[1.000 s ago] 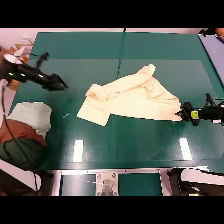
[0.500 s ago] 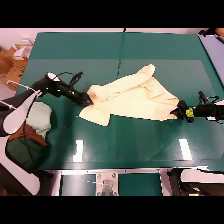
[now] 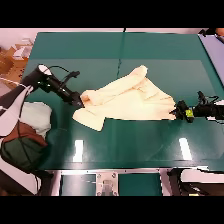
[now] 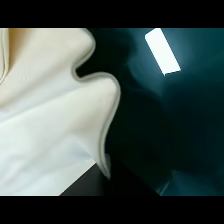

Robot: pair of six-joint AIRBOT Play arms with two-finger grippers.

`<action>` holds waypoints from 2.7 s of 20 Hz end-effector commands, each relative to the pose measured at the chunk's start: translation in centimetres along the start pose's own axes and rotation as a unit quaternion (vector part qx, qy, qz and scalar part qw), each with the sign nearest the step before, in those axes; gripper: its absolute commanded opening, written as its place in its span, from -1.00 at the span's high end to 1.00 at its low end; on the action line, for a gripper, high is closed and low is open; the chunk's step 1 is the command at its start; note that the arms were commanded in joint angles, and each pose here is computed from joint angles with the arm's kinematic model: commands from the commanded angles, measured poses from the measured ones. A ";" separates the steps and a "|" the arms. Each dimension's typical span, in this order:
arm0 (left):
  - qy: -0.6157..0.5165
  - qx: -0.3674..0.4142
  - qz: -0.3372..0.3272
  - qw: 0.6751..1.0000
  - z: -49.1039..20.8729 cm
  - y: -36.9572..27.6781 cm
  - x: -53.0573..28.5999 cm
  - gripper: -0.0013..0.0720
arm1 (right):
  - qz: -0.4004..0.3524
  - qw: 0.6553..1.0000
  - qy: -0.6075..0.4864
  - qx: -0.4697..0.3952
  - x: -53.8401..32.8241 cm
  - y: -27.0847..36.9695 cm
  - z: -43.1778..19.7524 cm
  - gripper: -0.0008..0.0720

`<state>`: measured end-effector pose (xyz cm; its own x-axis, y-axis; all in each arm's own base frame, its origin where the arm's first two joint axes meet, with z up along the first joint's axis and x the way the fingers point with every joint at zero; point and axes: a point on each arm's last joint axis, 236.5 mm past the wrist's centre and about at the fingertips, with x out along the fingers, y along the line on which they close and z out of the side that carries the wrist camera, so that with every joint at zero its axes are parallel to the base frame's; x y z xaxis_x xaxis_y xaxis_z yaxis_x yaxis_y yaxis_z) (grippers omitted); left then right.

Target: Fold the shirts.

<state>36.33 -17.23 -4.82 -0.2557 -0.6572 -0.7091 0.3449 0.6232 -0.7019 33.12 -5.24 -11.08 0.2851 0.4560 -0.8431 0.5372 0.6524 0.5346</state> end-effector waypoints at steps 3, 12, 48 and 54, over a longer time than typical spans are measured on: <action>0.014 -0.039 -0.051 0.998 -1.6 -2.5 -0.2 0.89 | 0.026 0.999 0.028 -0.013 -0.1 1.3 -1.4 0.95; -0.376 0.271 -0.002 0.886 7.7 -28.3 -25.0 0.90 | 0.385 0.843 -0.247 -0.283 -29.7 30.8 -1.1 0.95; -0.463 0.104 0.073 0.877 23.9 -3.7 -10.0 0.81 | 0.171 0.939 -0.291 -0.062 -3.7 13.0 17.0 0.92; -0.401 0.097 -0.002 0.911 19.7 -4.5 -14.2 -0.85 | 0.188 0.943 -0.251 -0.115 -7.8 12.1 17.0 0.38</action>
<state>58.61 -21.04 9.01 0.5787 -0.7370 -0.3493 0.5040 0.6599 -0.5573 52.57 -10.36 0.57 0.8359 0.2942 -0.4633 0.1883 0.6391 0.7457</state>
